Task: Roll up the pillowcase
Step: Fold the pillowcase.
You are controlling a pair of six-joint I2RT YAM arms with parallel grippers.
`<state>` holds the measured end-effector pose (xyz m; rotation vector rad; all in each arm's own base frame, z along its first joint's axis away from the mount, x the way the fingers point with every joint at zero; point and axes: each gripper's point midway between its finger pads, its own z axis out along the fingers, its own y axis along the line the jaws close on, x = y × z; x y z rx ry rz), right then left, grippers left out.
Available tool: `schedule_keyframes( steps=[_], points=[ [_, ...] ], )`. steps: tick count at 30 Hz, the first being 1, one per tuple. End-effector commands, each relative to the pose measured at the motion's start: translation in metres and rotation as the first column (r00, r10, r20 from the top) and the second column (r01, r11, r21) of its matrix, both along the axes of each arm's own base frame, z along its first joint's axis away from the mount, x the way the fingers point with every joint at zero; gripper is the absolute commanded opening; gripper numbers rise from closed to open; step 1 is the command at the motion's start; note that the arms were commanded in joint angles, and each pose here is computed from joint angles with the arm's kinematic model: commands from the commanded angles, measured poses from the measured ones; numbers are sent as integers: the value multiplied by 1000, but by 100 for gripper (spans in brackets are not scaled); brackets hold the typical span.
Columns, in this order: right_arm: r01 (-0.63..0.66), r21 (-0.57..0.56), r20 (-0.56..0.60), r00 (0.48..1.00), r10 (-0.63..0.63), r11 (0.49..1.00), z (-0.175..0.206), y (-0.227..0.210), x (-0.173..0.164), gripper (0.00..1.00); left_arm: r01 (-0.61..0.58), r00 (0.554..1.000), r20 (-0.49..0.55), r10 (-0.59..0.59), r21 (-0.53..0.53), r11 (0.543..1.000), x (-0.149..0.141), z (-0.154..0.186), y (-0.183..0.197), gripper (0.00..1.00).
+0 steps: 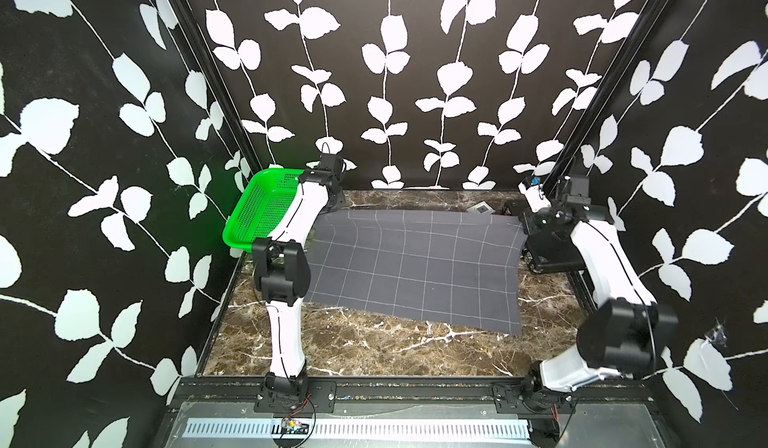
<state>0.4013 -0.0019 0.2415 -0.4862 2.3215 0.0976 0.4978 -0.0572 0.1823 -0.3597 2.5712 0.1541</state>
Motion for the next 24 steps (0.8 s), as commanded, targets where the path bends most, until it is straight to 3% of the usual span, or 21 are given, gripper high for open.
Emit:
schedule_keyframes(
  steps=[1, 6, 12, 17, 24],
  points=[
    [35, -33, -97, 995, -38, 999, -31, -6, -43, 0, -24, 996, 88, 17, 85, 996, -25, 39, 22, 0],
    [29, -53, -202, 979, -39, 998, -74, -1, -96, 0, -22, 1000, 22, 20, 103, 994, -72, 10, 33, 0],
    [-18, -154, -251, 968, -21, 988, -95, 0, -138, 0, 24, 999, -32, -21, 107, 994, -116, -19, 27, 0],
    [-73, -259, -296, 955, -7, 963, -116, -1, -153, 0, 71, 995, -84, -59, 145, 987, -136, -48, 27, 0],
    [-130, -313, -345, 939, 15, 941, -138, 2, -172, 0, 122, 987, -124, -102, 172, 977, -147, -76, 28, 0]
  ],
)
